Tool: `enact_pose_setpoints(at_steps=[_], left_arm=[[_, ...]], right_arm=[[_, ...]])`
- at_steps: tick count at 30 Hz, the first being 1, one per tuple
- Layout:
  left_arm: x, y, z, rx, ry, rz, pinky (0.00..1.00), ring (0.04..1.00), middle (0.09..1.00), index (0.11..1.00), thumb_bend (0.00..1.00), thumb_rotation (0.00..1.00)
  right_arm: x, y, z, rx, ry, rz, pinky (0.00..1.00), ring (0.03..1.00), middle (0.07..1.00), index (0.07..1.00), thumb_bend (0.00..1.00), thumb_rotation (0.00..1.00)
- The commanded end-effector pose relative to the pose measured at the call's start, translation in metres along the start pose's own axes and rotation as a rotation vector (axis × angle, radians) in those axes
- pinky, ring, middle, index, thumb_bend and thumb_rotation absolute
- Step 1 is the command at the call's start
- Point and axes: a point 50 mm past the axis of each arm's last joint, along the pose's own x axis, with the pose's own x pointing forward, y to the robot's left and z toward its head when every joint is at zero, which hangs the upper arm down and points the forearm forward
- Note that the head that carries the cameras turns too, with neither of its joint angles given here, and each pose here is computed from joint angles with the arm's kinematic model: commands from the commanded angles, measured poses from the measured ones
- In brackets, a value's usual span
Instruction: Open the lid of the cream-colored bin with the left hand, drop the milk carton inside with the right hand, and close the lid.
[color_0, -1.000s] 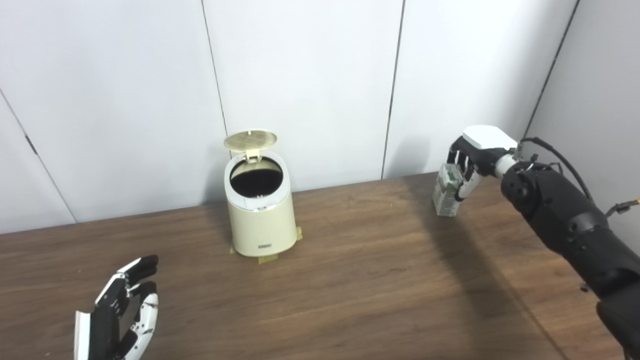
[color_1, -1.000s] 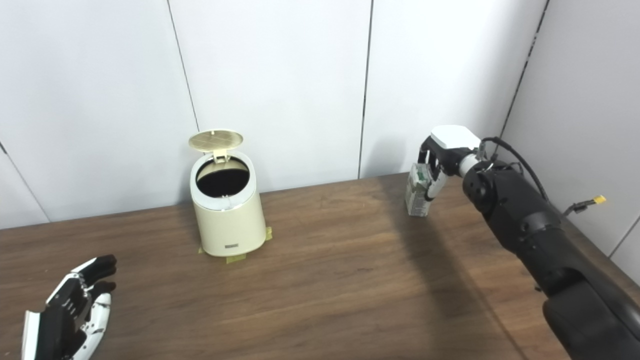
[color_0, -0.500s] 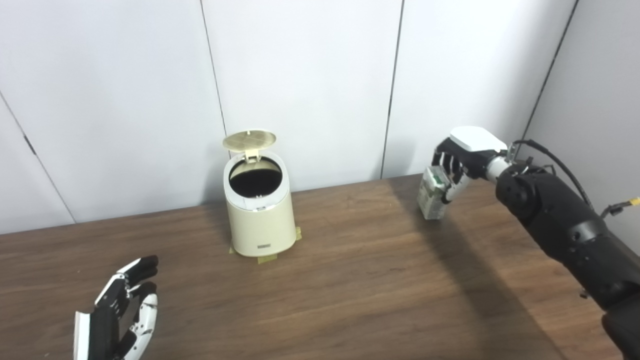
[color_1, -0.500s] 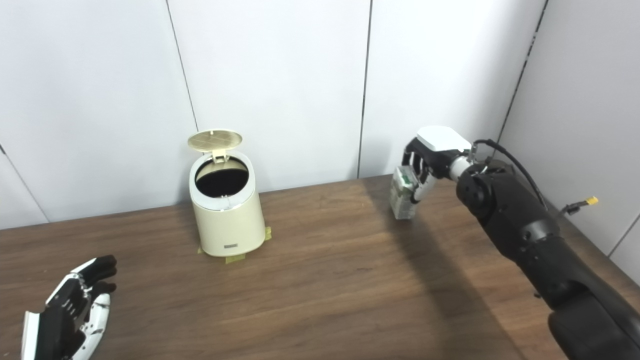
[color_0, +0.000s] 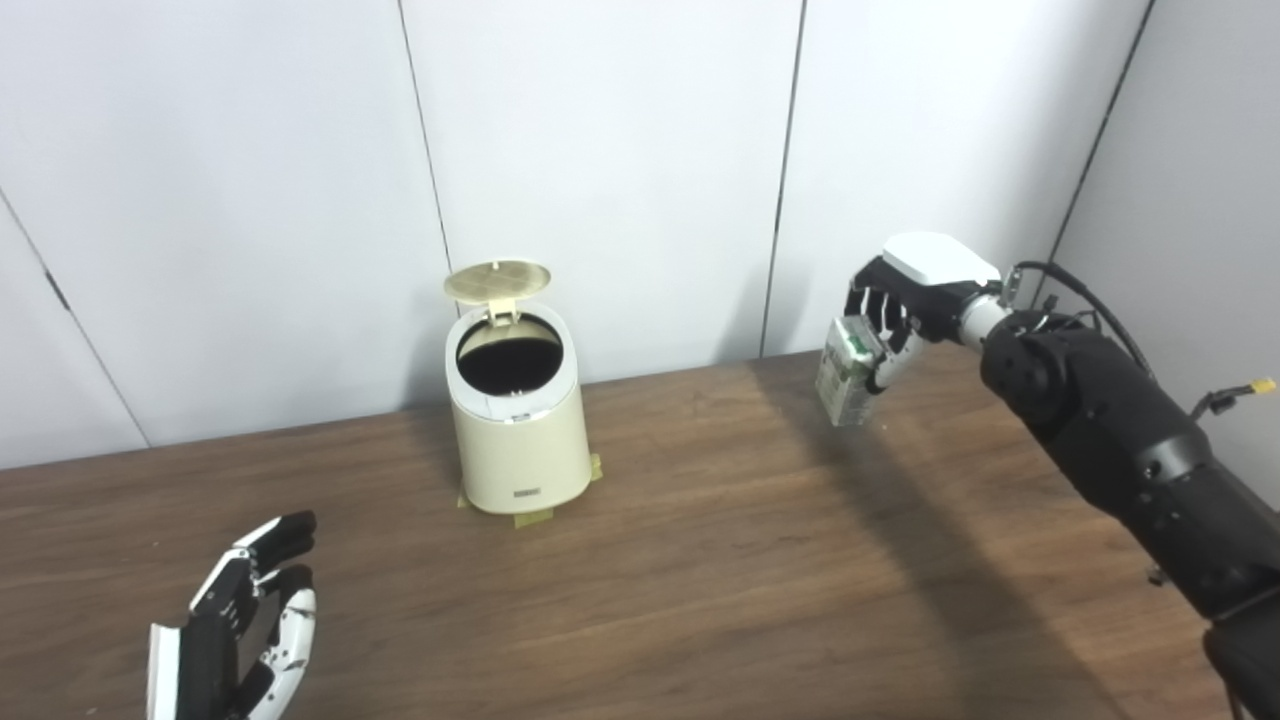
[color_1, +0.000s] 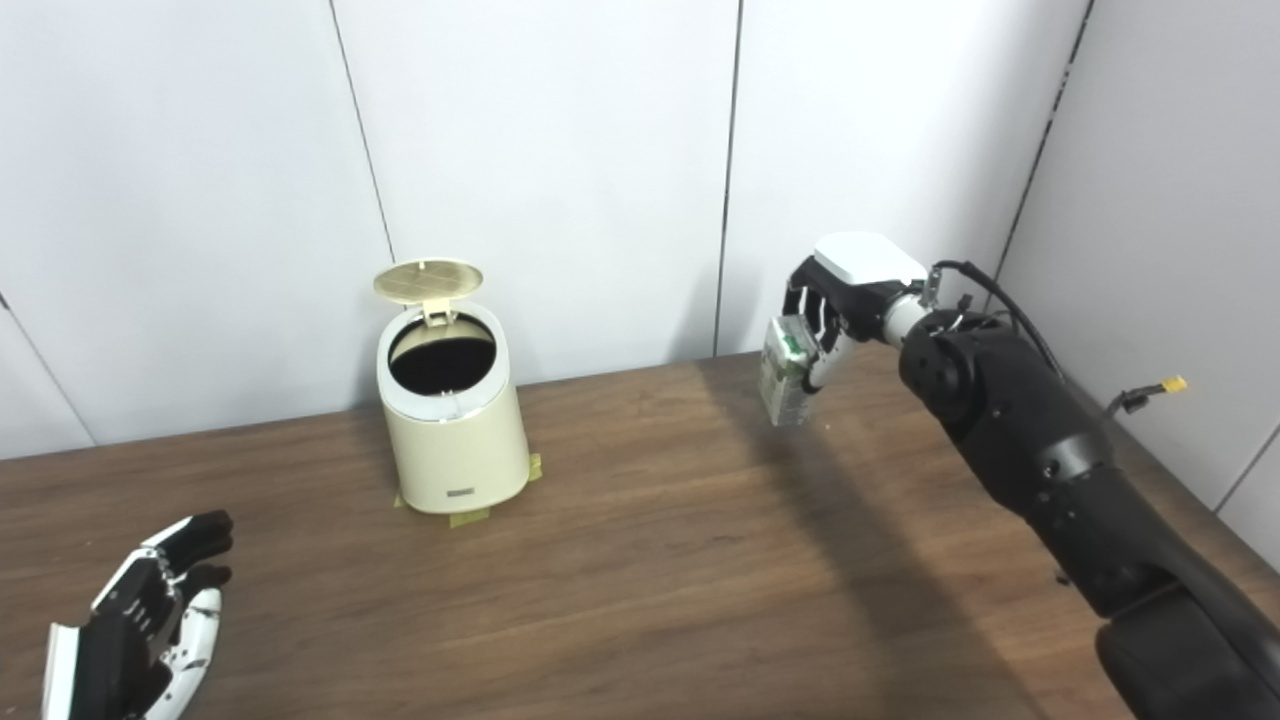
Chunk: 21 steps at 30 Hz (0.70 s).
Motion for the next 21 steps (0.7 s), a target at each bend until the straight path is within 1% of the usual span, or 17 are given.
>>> enact_pose_setpoints(at_steps=[1,2,4,6,12,15,17,21], left_arm=[[-0.005,0.011,-0.009,0.065,0.011,-0.019,0.66,0.746,0.758,0.736,0.13,0.42],[-0.005,0.011,-0.009,0.064,0.014,-0.02,0.66,0.747,0.76,0.737,0.12,0.42],[-0.005,0.011,-0.009,0.066,0.018,-0.021,0.67,0.752,0.765,0.741,0.13,0.47],[-0.005,0.01,-0.009,0.069,0.016,-0.021,0.66,0.75,0.762,0.74,0.12,0.48],[-0.003,0.008,-0.01,0.067,0.017,-0.023,0.66,0.749,0.763,0.74,0.12,0.44],[-0.002,0.005,-0.01,0.067,0.018,-0.025,0.66,0.75,0.762,0.741,0.12,0.44],[-0.001,0.004,-0.011,0.077,0.011,-0.025,0.65,0.749,0.761,0.738,0.12,0.43],[0.001,0.002,-0.014,0.072,0.009,-0.023,0.65,0.748,0.761,0.734,0.13,0.41]], right_arm=[[0.003,-0.042,0.005,-0.003,-0.022,-0.116,0.43,0.496,0.498,0.478,0.53,0.0],[0.003,-0.043,0.007,-0.002,-0.028,-0.118,0.43,0.495,0.499,0.478,0.53,0.0],[0.002,-0.044,0.011,0.006,-0.045,-0.124,0.43,0.491,0.501,0.474,0.53,0.0],[0.002,-0.045,0.013,0.011,-0.056,-0.126,0.42,0.487,0.502,0.472,0.53,0.0],[0.004,-0.054,0.031,0.039,-0.111,-0.126,0.41,0.493,0.498,0.477,0.52,0.0],[0.005,-0.06,0.045,0.032,-0.155,-0.136,0.4,0.477,0.487,0.488,0.52,0.0],[0.007,-0.063,0.053,0.032,-0.176,-0.14,0.38,0.428,0.498,0.508,0.52,0.0],[0.01,-0.067,0.068,0.031,-0.226,-0.157,0.38,0.423,0.5,0.508,0.52,0.0]])
